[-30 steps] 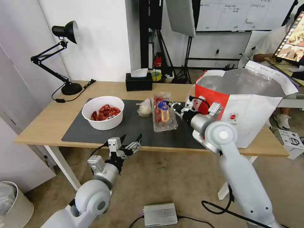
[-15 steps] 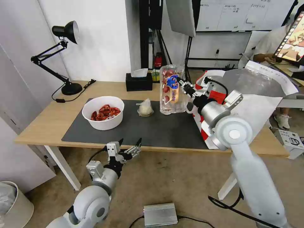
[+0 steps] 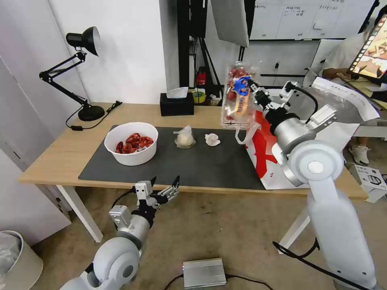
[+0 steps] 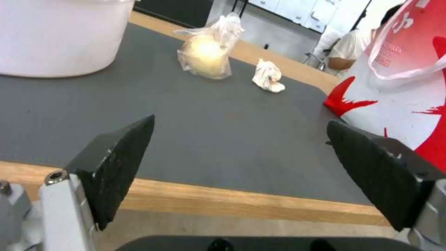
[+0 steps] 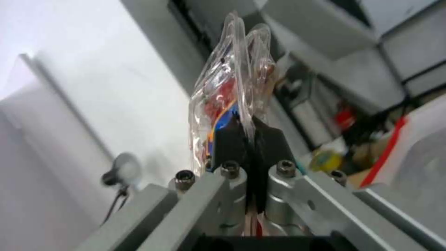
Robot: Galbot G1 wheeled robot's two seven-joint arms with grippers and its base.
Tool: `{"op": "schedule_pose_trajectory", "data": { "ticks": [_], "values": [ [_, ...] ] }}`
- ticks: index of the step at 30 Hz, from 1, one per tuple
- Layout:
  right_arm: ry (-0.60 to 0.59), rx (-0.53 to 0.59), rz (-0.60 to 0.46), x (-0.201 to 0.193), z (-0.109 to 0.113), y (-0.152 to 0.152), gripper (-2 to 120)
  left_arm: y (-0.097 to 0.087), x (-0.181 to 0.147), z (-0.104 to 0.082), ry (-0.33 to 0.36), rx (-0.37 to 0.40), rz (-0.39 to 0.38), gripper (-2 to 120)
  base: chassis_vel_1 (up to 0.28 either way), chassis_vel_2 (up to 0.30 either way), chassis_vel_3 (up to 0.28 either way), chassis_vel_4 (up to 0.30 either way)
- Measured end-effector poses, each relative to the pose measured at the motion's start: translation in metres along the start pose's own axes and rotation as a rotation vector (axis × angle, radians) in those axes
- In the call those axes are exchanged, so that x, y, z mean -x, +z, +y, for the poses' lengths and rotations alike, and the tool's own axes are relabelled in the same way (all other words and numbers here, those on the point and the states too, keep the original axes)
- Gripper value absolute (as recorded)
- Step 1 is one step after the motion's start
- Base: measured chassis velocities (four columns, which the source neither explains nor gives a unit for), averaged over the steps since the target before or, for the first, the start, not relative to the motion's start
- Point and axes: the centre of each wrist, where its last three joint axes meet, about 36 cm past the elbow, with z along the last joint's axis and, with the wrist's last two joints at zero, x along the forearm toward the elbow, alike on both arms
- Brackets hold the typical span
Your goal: Pick up the trash from the table and place it into the takeout bag.
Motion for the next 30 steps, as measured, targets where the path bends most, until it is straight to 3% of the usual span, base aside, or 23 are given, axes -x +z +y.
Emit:
{"op": "schedule_pose_trajectory", "data": {
  "ticks": [19,30],
  "values": [
    [0.152,-0.260,-0.260,0.009,-0.022,-0.003,0,0.003,0.001,-0.003,-0.001,-0.017,0.002,100,0.000,0.000,0.000,0.000],
    [0.234,-0.306,-0.292,0.017,-0.043,-0.003,0,0.004,0.001,-0.005,-0.001,-0.024,0.005,100,0.000,0.000,0.000,0.000]
  ]
}}
